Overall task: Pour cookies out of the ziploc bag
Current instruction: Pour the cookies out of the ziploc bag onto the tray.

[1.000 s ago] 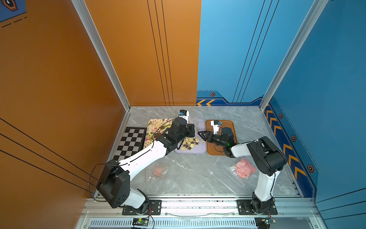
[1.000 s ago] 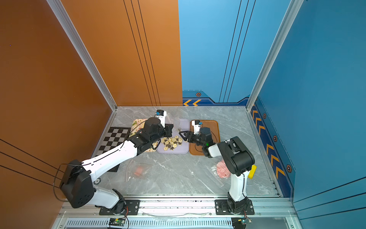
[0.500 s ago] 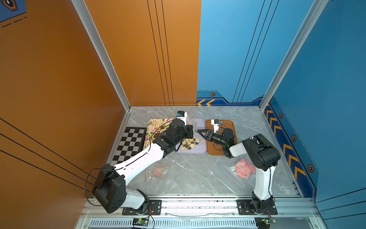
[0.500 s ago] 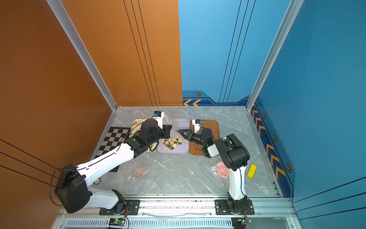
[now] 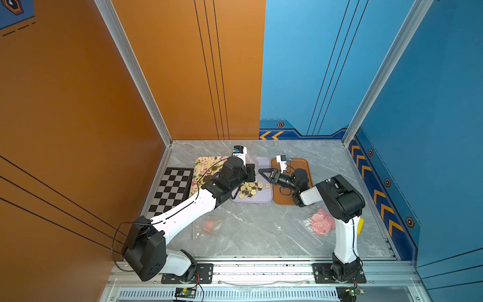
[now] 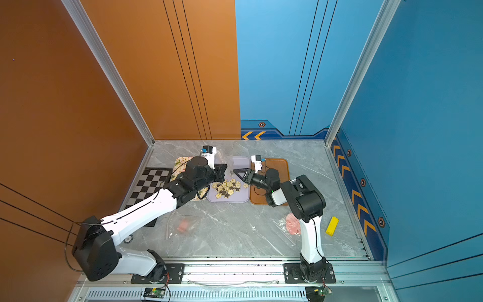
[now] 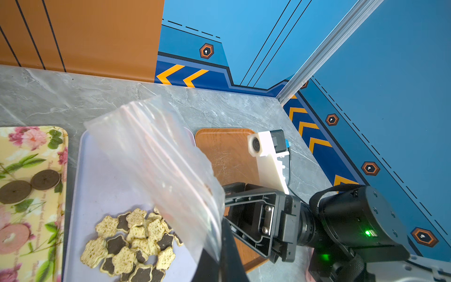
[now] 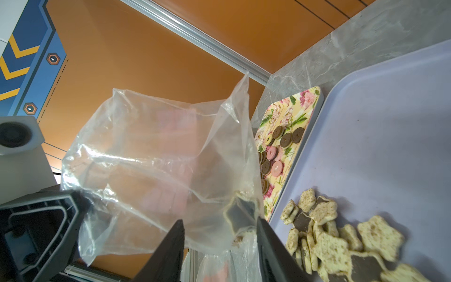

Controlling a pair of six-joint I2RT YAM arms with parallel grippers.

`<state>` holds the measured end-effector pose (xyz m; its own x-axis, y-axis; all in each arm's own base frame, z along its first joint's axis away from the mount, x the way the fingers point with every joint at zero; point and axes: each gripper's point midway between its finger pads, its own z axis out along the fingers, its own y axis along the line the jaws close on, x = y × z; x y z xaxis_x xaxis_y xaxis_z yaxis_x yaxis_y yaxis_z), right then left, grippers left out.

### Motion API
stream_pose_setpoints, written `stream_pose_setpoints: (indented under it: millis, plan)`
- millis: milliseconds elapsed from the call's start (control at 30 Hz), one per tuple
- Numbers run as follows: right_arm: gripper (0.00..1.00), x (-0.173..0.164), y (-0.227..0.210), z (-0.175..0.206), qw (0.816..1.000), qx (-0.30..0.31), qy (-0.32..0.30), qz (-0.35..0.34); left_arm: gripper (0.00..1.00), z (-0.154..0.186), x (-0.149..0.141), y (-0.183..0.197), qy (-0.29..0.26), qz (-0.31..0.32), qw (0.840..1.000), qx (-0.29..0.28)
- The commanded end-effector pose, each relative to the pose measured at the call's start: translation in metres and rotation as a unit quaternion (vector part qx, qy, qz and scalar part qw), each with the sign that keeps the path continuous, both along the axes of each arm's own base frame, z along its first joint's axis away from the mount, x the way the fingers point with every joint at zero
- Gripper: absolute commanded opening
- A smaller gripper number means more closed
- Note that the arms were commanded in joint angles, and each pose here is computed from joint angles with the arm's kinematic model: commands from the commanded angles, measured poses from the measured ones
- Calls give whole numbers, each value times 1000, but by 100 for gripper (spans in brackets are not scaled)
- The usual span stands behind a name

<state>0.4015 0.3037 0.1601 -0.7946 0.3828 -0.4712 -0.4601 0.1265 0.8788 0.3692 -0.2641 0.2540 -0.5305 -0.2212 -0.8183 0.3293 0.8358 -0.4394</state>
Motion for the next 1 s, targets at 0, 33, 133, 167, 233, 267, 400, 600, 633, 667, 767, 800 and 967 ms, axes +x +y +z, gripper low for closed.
stream_pose_setpoints:
  millis: [0,33,133,167,233,267,400,600,633,667,767,800,967]
  plan:
    - [49,-4,7,8,1000,11,-14,21,0,5,0,0,-9,0,1000,-10]
    - [49,-3,8,1,1000,9,-6,23,0,5,1,0,-9,1,1000,-11]
    - [49,-3,9,-1,1000,8,-4,25,0,9,1,2,-14,3,1000,-14]
    - [49,-2,8,-3,1000,8,-2,23,0,11,2,3,-17,4,1000,-16]
    - [49,0,6,-8,1000,7,5,19,0,15,2,5,-21,6,1000,-19]
    - [49,2,5,-8,1000,8,8,17,0,17,2,6,-23,7,1000,-20]
    - [50,-3,10,-5,999,7,0,31,0,13,1,9,-25,4,1000,-15]
    - [51,-6,13,4,999,12,-6,35,0,5,-4,14,-50,-14,997,-50]
    - [51,-6,13,3,999,12,-5,35,0,6,-3,16,-53,-16,996,-63]
    - [51,-6,13,3,999,12,-3,35,0,5,-4,16,-55,-19,995,-76]
    - [50,-7,14,5,999,14,-5,39,0,7,-6,19,-63,-23,992,-102]
    - [50,-8,14,6,999,13,-5,40,0,9,-7,19,-68,-25,991,-109]
    - [50,-6,12,4,999,13,-1,35,0,19,-7,31,-91,-9,986,-139]
